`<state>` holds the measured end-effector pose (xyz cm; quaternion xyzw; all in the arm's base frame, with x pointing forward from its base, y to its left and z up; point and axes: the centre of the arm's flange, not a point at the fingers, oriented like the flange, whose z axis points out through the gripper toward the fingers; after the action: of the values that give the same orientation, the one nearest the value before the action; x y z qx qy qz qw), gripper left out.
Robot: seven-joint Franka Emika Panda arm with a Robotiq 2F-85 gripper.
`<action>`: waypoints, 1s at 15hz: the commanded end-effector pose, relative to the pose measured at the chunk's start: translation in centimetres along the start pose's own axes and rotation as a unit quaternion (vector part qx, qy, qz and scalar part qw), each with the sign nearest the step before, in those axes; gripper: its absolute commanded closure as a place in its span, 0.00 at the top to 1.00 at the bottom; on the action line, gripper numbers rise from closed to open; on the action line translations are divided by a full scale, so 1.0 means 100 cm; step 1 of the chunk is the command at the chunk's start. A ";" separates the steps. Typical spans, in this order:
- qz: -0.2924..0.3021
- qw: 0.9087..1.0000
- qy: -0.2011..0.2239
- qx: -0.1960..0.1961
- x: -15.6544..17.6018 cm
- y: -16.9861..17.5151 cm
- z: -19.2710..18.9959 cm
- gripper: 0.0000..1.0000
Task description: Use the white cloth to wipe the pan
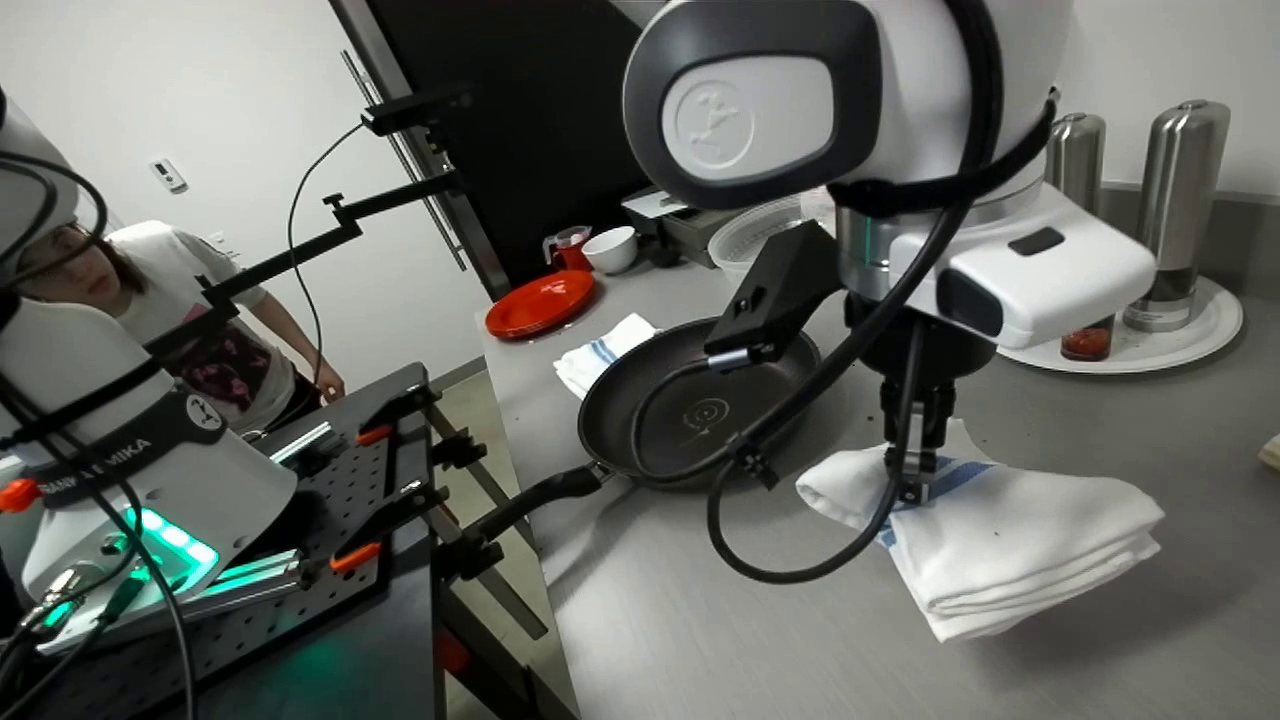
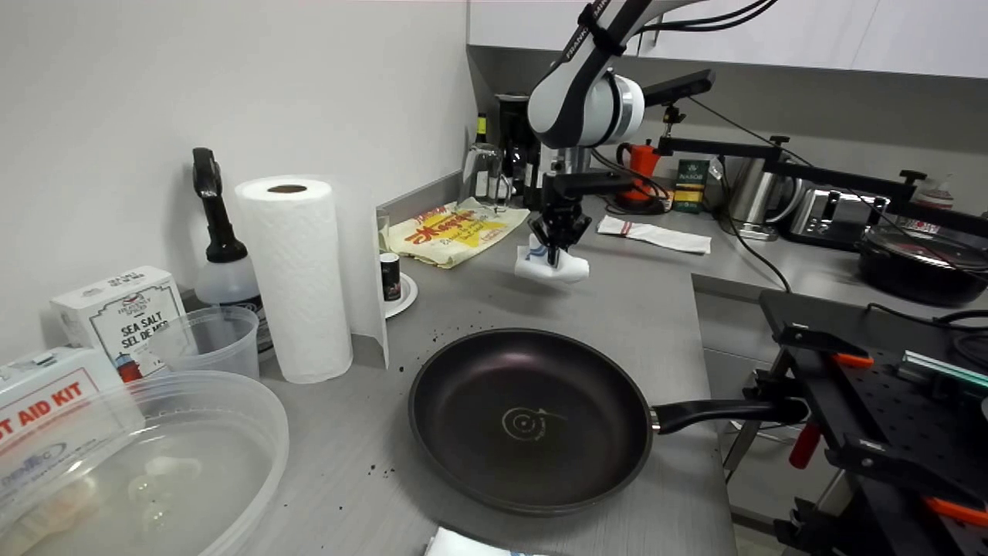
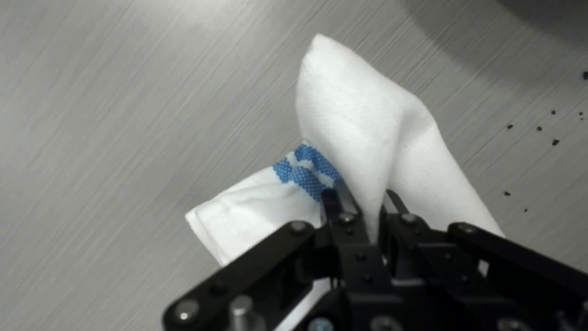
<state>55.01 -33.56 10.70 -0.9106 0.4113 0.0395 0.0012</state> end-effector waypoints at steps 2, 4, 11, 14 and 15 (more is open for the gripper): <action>0.015 1.000 0.000 -0.020 0.000 -0.013 0.032 0.03; 0.016 1.000 -0.011 -0.024 -0.006 -0.015 0.044 0.03; 0.023 0.999 -0.024 -0.029 -0.026 -0.024 0.065 0.03; 0.021 0.999 -0.033 -0.027 -0.030 -0.027 0.062 0.36; 0.019 0.999 -0.035 -0.025 -0.032 -0.028 0.061 0.37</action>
<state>54.56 -29.93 4.27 -0.9026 0.4224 0.0826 -0.0089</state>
